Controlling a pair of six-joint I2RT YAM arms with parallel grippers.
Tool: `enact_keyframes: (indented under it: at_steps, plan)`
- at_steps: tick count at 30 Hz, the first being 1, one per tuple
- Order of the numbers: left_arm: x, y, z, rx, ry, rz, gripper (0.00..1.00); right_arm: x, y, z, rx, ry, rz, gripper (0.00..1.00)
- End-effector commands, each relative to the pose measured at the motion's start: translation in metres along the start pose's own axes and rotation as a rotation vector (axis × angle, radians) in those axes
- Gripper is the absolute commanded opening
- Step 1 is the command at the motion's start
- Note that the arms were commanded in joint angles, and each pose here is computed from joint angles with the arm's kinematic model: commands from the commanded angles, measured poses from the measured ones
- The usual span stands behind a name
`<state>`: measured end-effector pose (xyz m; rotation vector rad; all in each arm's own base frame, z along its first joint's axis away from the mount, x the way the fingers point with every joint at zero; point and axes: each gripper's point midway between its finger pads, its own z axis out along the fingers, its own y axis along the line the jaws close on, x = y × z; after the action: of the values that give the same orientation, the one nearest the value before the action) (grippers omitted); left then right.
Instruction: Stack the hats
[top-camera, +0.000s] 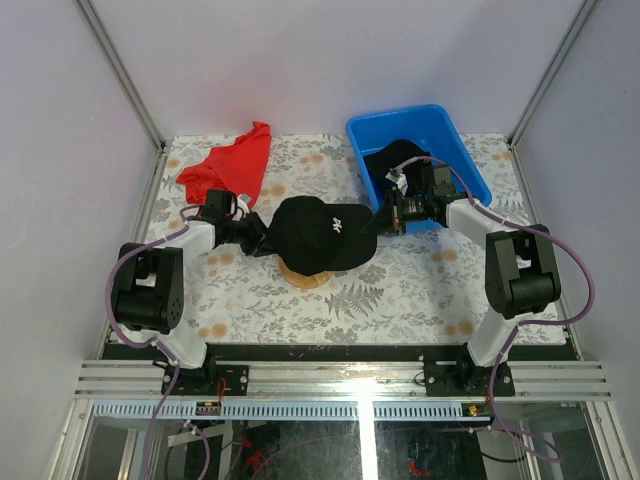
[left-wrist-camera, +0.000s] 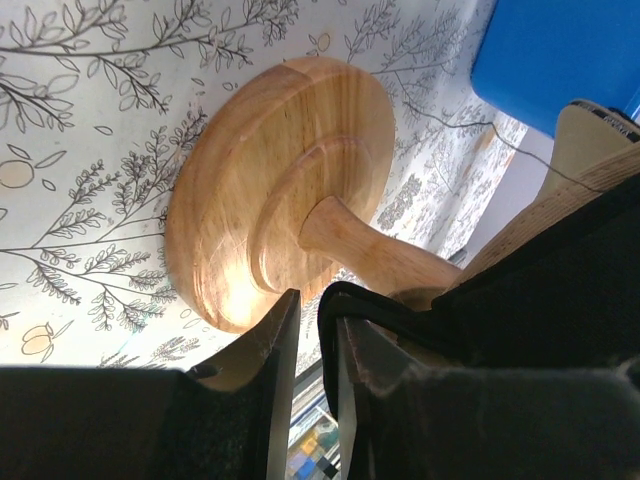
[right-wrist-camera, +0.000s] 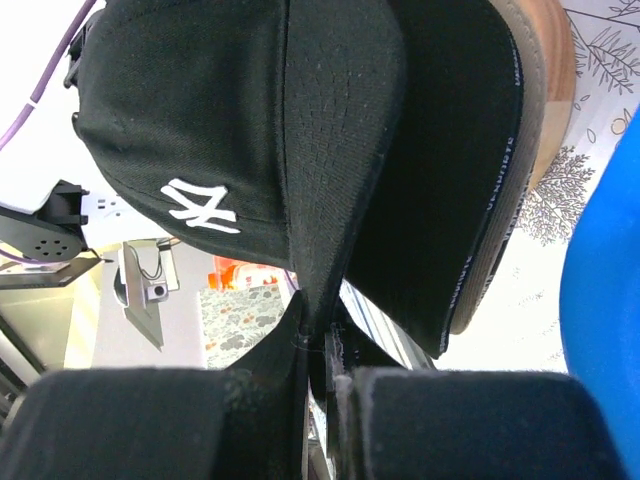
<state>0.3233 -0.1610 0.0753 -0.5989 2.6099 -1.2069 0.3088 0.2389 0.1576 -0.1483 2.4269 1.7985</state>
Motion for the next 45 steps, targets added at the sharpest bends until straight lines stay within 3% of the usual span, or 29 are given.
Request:
enact_keyframes:
  at_steps: [1, 3, 9, 16, 22, 28, 45]
  plan:
    - [0.035, 0.087, 0.009, -0.267, 0.068, -0.094, 0.16, 0.011, -0.067, 0.004, 0.271, -0.027, 0.038, 0.04]
    - [0.038, 0.081, 0.008, -0.246, 0.078, -0.089, 0.16, 0.010, -0.067, 0.004, 0.278, -0.031, 0.027, 0.09]
    - [0.035, 0.039, -0.003, -0.171, 0.057, -0.025, 0.18, -0.001, -0.047, -0.001, 0.282, -0.074, -0.035, 0.38]
    - [0.031, 0.009, -0.016, -0.121, 0.032, 0.008, 0.19, -0.014, -0.026, -0.011, 0.303, -0.113, -0.091, 0.49]
    - [0.023, -0.015, -0.030, -0.087, -0.023, 0.020, 0.21, -0.023, -0.011, -0.021, 0.357, -0.139, -0.139, 0.55]
    - [0.016, -0.038, -0.044, -0.045, -0.073, 0.025, 0.27, -0.042, 0.035, -0.039, 0.363, -0.219, -0.231, 0.62]
    - [0.014, -0.075, -0.081, 0.038, -0.152, 0.007, 0.44, -0.067, 0.045, -0.043, 0.371, -0.270, -0.247, 0.65]
